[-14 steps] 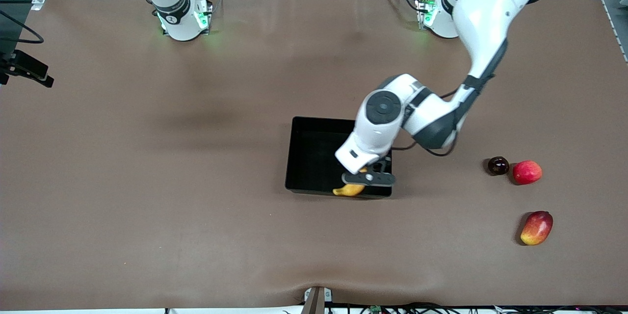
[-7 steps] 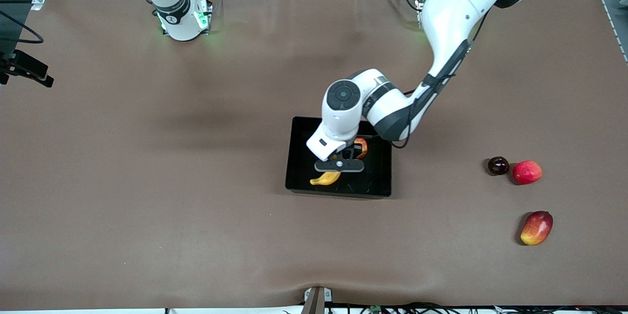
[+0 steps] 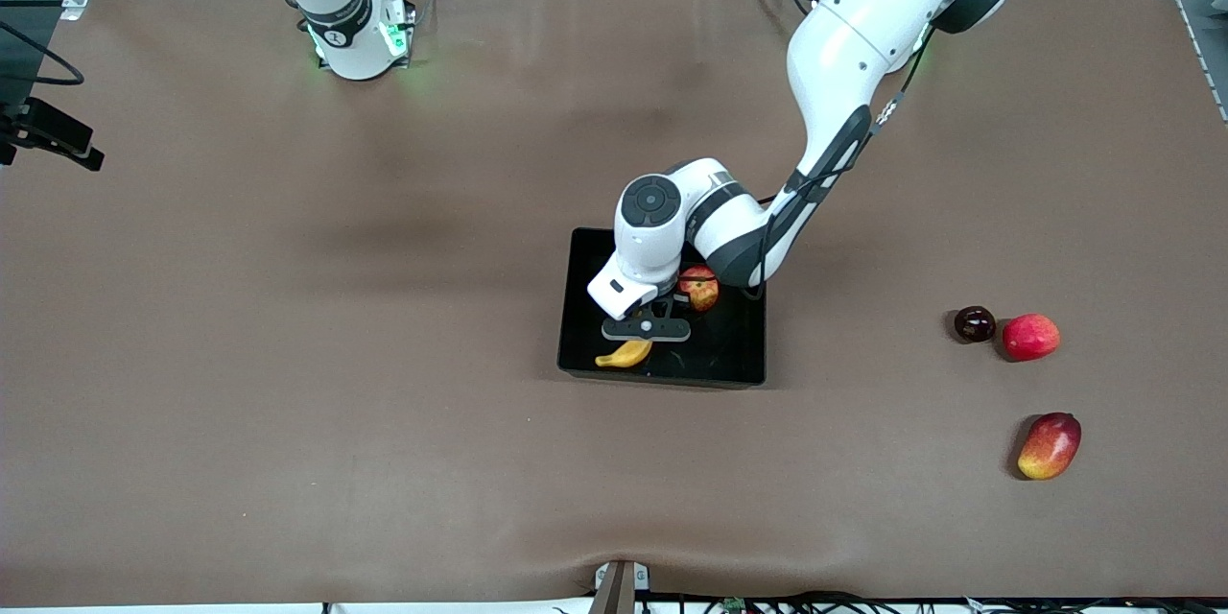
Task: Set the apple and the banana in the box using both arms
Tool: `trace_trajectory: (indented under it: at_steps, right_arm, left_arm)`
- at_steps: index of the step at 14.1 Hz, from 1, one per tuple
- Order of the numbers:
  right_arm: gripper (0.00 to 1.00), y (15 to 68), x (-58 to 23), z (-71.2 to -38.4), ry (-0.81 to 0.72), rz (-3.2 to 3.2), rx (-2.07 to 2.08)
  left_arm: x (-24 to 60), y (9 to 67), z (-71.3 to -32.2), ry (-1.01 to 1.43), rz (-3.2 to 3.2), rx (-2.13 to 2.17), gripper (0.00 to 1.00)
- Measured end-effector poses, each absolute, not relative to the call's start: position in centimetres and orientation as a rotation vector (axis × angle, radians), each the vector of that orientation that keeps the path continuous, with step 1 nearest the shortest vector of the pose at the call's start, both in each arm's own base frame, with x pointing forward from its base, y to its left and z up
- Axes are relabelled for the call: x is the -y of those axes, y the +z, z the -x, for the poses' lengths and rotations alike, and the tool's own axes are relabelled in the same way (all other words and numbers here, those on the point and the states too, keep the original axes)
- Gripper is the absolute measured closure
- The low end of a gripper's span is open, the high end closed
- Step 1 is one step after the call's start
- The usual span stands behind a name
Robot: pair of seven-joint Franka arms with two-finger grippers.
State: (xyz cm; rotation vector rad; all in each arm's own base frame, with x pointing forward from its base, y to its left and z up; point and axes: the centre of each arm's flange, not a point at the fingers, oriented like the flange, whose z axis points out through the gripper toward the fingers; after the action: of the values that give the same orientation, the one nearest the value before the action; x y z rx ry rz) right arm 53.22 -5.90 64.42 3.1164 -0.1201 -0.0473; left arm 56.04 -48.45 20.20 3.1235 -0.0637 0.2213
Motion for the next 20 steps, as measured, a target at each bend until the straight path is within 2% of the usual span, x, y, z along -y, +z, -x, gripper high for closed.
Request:
trace_trajectory:
  at_steps: [2, 4, 7, 10, 13, 17, 20]
  right_arm:
    - [0.00, 64.4, 6.0, -53.2, -0.047, -3.116, 0.124]
    - [0.00, 64.4, 6.6, -53.1, -0.047, -3.116, 0.141]
    - [0.00, 64.4, 6.9, -53.1, -0.047, -3.116, 0.148]
    - [0.00, 64.4, 6.9, -53.1, -0.047, -3.116, 0.148]
    - [0.00, 64.4, 6.8, -53.1, -0.047, -3.116, 0.147]
    - [0.00, 64.4, 6.9, -53.1, -0.048, -3.115, 0.150]
    - [0.00, 64.4, 6.9, -53.1, -0.048, -3.116, 0.149]
  left_arm:
    - [48.4, 20.1, -56.1, 0.220, -3.122, 0.036, 0.50]
    - [48.5, 21.1, -56.6, 0.244, -3.108, -0.001, 0.30]
    - [46.9, 25.8, -59.5, 0.336, -3.070, -0.111, 0.01]
    - [40.3, 34.4, -63.7, 0.412, -3.087, -0.280, 0.00]
    - [33.4, 42.0, -65.6, 0.391, -3.120, -0.304, 0.00]
    - [24.7, 47.9, -67.3, 0.383, -3.131, -0.348, 0.00]
    - [19.3, 51.0, -66.9, 0.263, -3.140, -0.333, 0.00]
